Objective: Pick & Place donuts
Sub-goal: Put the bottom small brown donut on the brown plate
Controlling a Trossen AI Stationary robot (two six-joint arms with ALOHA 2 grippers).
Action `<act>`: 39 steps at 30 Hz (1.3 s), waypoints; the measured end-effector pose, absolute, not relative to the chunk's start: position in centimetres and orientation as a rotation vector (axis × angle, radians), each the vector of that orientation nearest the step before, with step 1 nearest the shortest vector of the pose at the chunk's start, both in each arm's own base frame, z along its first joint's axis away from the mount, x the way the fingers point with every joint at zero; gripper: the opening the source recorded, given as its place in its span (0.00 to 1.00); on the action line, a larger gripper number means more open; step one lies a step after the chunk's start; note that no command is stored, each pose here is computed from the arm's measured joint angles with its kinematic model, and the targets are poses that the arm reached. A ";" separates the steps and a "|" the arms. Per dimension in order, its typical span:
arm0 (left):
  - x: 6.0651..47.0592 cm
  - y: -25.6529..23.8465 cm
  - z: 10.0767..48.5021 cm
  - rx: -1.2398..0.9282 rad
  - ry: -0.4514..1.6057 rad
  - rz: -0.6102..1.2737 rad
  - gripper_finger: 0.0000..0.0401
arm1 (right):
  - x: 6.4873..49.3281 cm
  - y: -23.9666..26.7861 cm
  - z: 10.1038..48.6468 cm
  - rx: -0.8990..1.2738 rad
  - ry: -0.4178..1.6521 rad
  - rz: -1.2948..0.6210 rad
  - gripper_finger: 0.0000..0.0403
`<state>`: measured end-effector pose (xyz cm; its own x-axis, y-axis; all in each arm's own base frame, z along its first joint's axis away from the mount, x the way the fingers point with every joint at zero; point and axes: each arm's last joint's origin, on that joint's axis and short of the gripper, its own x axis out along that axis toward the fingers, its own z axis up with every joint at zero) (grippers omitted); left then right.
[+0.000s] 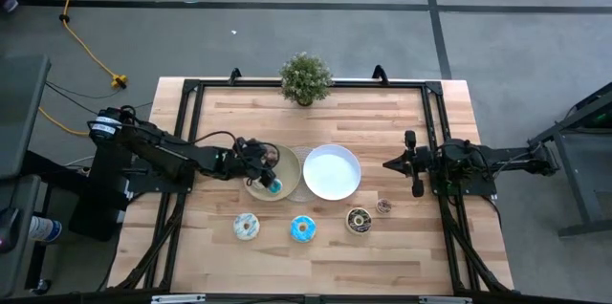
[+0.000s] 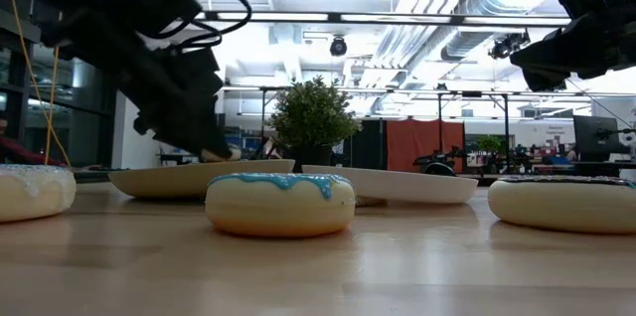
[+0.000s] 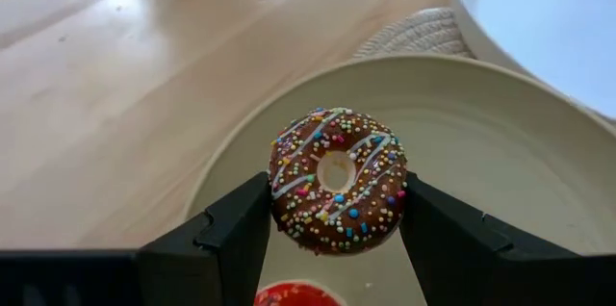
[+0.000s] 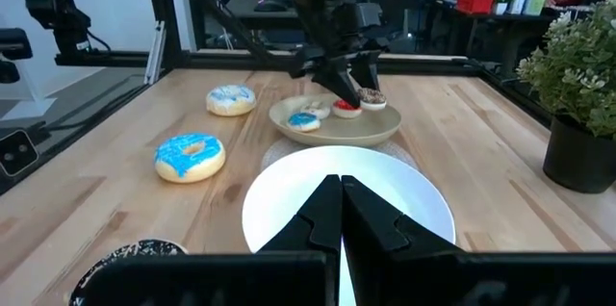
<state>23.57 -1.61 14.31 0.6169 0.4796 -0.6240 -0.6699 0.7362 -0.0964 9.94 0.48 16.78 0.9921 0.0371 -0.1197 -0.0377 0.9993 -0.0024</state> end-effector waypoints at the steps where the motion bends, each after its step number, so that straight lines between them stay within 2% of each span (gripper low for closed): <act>1: 23.5 -1.6 14.2 -0.351 0.607 0.686 0.52 | 9.9 0.5 16.8 -0.005 0.120 0.038 0.00; 24: 23.4 -1.6 13.0 -0.376 0.639 0.715 0.52 | 9.9 0.5 16.8 -0.004 0.120 0.037 0.00; 31: 23.6 -1.6 13.1 -0.312 0.644 0.681 0.52 | 9.9 0.5 16.8 -0.005 0.120 0.037 0.00; 39: 23.6 -1.6 13.1 -0.309 0.638 0.687 0.62 | 9.9 0.5 16.8 -0.004 0.120 0.038 0.00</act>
<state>23.57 -1.59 13.14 0.5950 0.4900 -0.6370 -0.6716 0.7385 -0.0593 9.94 0.48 16.78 0.9921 0.0376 -0.1195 -0.0381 0.9993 -0.0022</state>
